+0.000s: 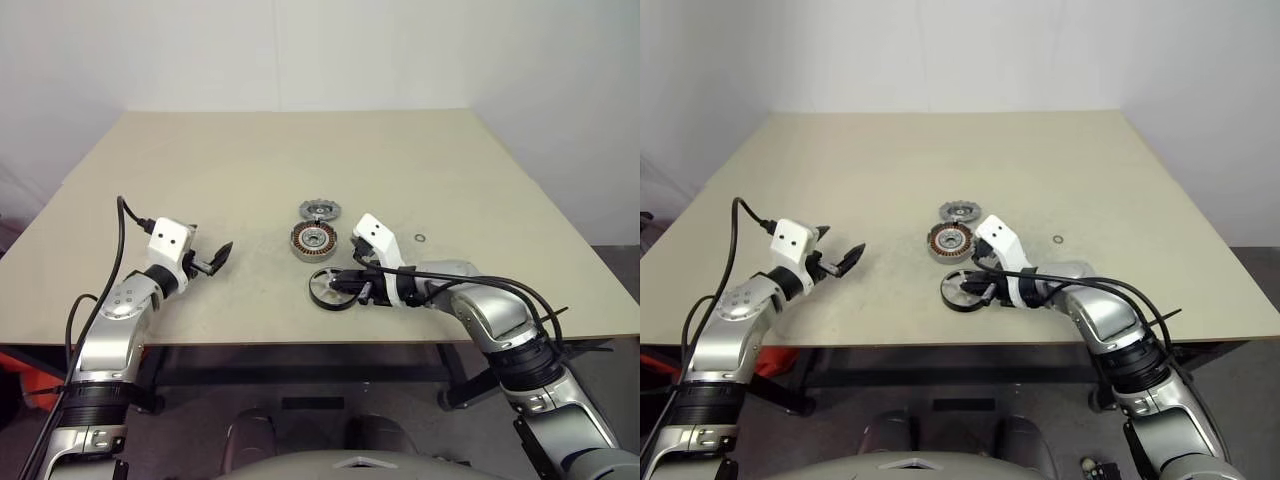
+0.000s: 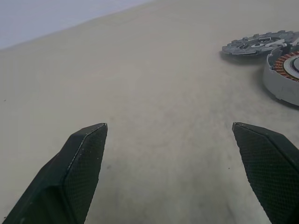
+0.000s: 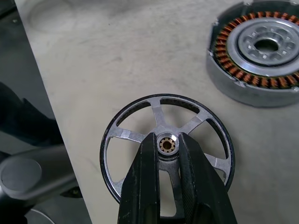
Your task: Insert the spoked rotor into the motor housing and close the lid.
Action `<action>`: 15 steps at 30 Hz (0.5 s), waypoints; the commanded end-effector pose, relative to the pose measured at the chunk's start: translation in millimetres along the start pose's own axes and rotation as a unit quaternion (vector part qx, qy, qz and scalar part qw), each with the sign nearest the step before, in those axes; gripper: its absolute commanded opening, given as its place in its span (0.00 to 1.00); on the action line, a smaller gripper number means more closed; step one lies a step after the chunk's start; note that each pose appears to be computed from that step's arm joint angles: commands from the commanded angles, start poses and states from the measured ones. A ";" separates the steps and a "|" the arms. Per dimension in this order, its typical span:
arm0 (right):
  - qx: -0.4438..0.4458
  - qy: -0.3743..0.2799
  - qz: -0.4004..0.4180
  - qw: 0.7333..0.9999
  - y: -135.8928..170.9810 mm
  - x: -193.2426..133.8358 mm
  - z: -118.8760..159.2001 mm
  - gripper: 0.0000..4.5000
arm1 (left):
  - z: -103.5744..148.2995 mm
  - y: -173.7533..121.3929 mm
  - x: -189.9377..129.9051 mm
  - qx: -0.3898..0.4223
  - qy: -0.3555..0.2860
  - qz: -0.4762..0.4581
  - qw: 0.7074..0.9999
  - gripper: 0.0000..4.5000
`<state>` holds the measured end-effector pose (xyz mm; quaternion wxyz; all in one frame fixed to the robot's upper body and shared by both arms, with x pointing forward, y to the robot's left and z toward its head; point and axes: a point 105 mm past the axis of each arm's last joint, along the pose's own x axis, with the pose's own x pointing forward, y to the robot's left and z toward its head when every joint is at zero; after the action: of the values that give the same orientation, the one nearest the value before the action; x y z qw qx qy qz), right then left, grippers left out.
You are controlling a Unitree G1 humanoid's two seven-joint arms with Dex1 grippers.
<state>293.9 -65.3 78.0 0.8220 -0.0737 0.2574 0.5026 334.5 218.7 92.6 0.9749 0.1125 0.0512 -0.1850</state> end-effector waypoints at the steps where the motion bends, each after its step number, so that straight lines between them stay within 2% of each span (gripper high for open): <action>1: -0.015 -0.014 -0.006 1.000 -3.2 1.7 9.8 0.06 | 15.6 2.7 2.5 0.018 -0.022 -0.003 1.000 1.00; 6: -0.010 -0.020 -0.001 1.000 -3.9 4.0 13.2 0.06 | 16.4 3.3 2.5 0.020 -0.023 -0.001 1.000 1.00; 12: -0.035 -0.033 -0.005 0.999 -4.8 1.3 22.2 0.49 | 16.9 4.7 2.5 0.022 -0.024 0.002 0.999 1.00; 15: -0.044 -0.038 -0.007 0.998 -6.1 -2.1 27.1 0.49 | 16.8 4.5 3.2 0.022 -0.024 0.002 0.999 1.00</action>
<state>303.4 -61.8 81.4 0.8251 -0.0790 0.2419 0.5044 336.3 218.8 93.8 0.9743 0.1168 0.0505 -0.1858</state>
